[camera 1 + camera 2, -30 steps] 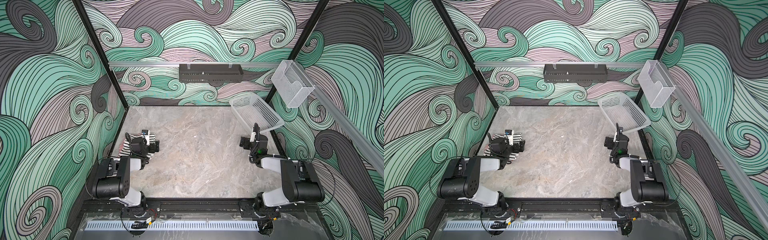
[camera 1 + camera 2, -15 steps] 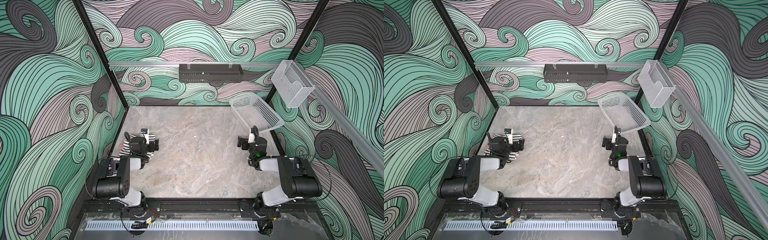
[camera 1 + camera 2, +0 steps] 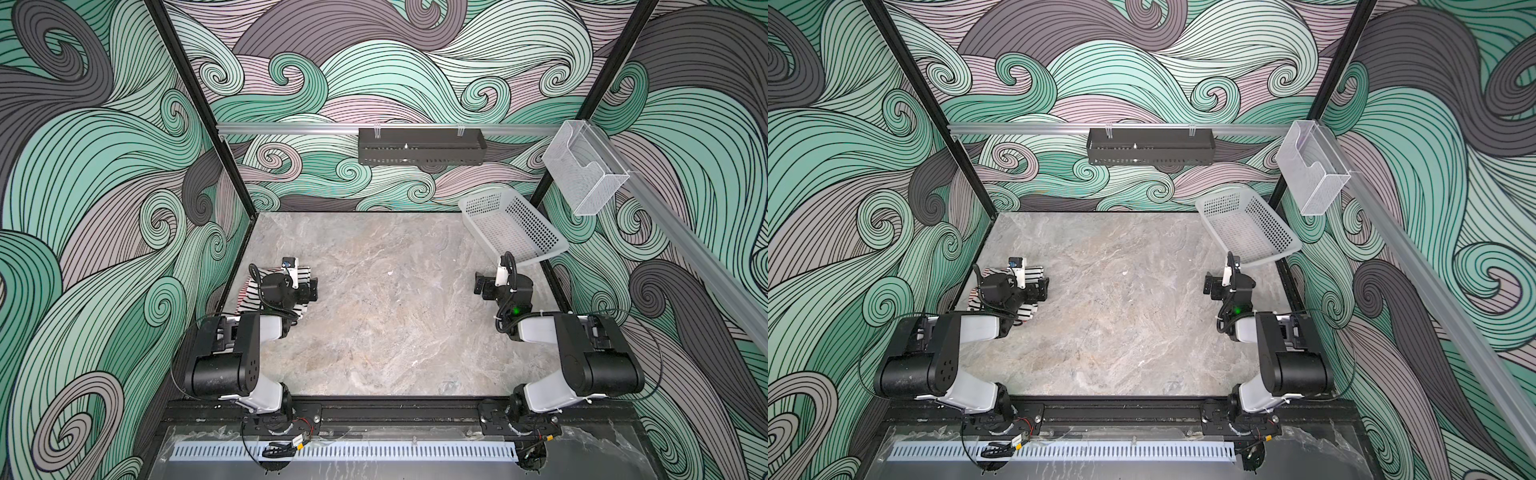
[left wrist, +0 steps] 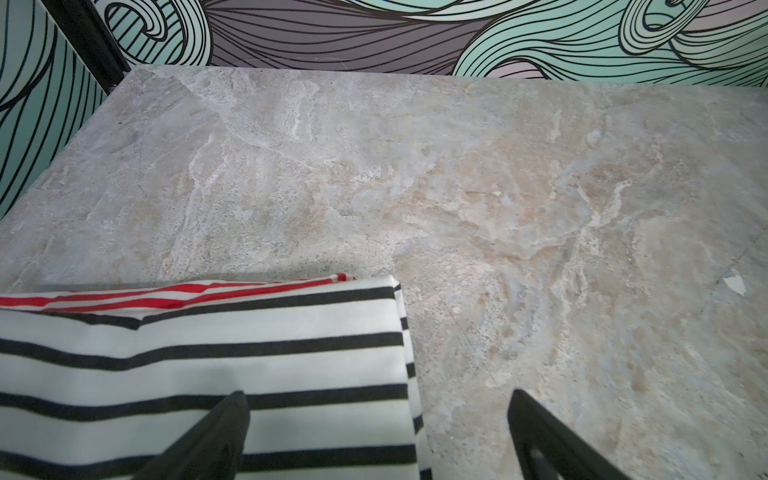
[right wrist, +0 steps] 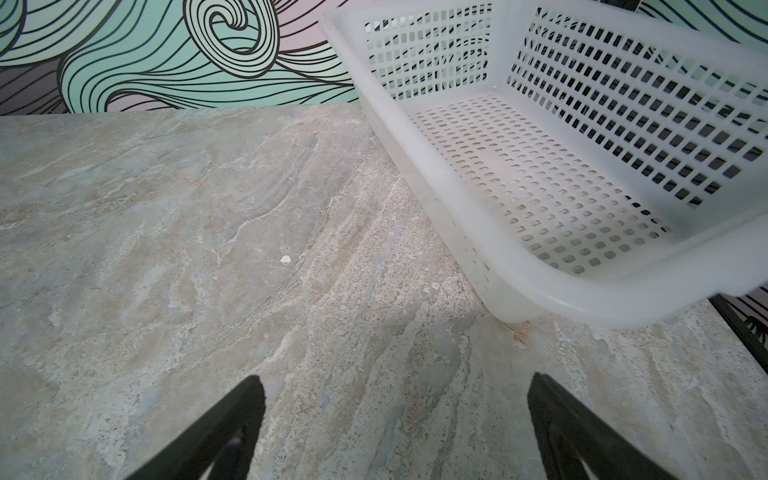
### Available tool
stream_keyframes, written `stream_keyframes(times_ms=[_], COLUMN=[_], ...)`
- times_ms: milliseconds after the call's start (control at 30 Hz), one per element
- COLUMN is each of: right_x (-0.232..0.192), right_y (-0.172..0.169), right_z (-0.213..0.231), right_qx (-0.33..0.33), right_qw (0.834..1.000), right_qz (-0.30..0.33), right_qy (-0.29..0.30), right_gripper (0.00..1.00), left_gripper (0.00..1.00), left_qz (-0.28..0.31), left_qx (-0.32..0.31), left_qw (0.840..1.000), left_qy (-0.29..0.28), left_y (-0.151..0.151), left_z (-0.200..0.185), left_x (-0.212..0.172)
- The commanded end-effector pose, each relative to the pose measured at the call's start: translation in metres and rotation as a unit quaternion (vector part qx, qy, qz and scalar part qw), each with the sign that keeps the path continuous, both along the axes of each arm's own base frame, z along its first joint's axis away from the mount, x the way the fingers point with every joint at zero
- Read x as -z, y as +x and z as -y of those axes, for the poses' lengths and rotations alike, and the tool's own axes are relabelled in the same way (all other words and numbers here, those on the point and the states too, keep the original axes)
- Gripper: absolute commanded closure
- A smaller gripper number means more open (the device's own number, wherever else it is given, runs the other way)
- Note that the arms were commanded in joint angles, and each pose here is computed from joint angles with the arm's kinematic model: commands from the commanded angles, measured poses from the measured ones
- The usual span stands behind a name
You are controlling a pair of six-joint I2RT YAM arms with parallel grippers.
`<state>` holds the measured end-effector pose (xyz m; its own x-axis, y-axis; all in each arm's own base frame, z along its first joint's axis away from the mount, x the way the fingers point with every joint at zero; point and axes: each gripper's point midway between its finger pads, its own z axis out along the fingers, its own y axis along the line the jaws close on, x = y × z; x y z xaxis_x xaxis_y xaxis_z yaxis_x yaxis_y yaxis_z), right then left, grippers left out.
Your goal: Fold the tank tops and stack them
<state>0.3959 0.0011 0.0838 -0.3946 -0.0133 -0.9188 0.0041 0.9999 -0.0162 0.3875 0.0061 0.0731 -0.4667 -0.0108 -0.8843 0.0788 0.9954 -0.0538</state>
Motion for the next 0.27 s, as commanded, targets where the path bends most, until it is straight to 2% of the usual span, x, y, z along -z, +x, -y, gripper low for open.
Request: stream_keyframes(times_ms=[0, 233], right_x=[-0.0070, -0.0083], right_y=[0.0042, 0.0027], right_z=[-0.0015, -0.0015], right_qx=[-0.005, -0.005], right_qw=[1.000, 1.000], right_qz=[0.011, 0.015], right_qy=[-0.015, -0.015], right_gripper=[0.01, 0.01], left_gripper=[0.01, 0.01], left_qz=[0.023, 0.023], left_qx=[-0.002, -0.002], left_qw=[1.000, 1.000], left_qy=[0.005, 0.004], left_y=[0.0091, 0.0087], left_z=[-0.0004, -0.0001], left_x=[-0.0135, -0.0134])
